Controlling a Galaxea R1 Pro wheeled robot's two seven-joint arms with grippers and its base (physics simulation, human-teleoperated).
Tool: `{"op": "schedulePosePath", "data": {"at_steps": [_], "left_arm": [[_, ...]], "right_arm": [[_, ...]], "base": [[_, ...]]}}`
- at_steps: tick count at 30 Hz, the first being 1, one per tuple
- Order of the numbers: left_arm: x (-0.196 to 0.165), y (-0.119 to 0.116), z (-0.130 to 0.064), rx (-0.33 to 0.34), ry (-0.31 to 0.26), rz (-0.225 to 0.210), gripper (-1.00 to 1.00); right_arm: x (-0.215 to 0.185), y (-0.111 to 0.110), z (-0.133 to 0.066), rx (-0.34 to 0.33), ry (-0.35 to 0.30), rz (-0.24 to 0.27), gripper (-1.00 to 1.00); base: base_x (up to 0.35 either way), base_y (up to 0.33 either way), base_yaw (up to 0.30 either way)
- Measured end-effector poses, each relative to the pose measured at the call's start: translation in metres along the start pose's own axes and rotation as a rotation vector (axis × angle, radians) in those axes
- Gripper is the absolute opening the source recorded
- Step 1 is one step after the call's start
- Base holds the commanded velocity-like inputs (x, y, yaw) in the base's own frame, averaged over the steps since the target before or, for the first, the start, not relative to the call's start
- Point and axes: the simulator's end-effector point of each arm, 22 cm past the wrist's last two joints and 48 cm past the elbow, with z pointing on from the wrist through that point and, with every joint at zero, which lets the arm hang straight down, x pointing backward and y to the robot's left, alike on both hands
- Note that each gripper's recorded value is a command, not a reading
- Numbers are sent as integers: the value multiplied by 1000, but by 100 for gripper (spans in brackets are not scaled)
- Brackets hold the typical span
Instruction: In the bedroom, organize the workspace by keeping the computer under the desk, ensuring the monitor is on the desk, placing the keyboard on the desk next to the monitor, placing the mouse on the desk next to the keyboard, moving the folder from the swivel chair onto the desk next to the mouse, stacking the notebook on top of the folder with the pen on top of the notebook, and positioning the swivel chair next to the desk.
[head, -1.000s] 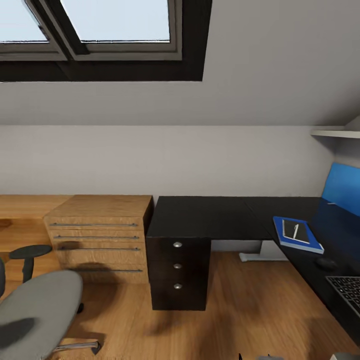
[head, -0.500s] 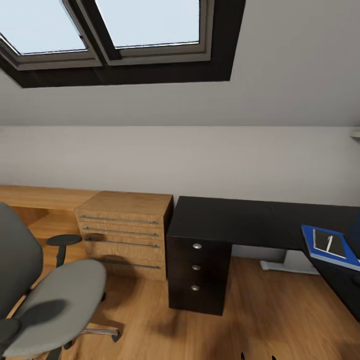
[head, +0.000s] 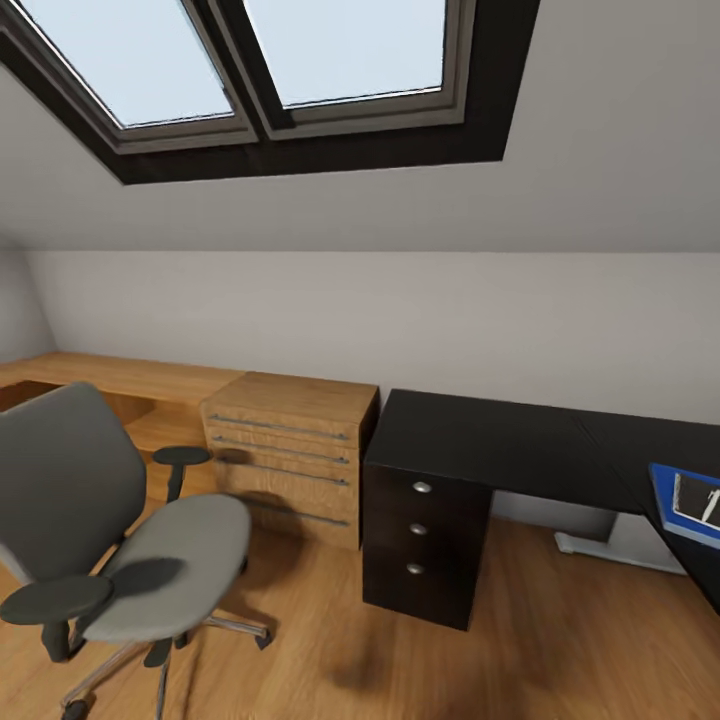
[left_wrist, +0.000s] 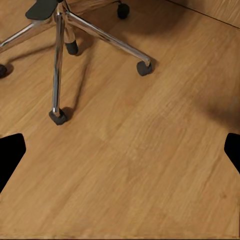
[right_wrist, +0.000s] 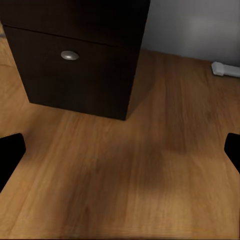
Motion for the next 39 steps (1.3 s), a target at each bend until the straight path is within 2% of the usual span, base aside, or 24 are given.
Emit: {"op": "schedulePosePath", "data": {"at_steps": [10, 24, 39], "left_arm": [[3, 1, 0, -5, 8, 1, 100], [4, 2, 0, -6, 10, 1, 100], [5, 2, 0, -7, 11, 1, 100]], "right_arm": [[4, 2, -1, -7, 10, -2, 100], [5, 1, -1, -6, 12, -1, 100], [6, 1, -1, 3, 15, 4, 100]], "base": [[-84, -101, 226], [-1, -1, 31], [0, 0, 263]]}}
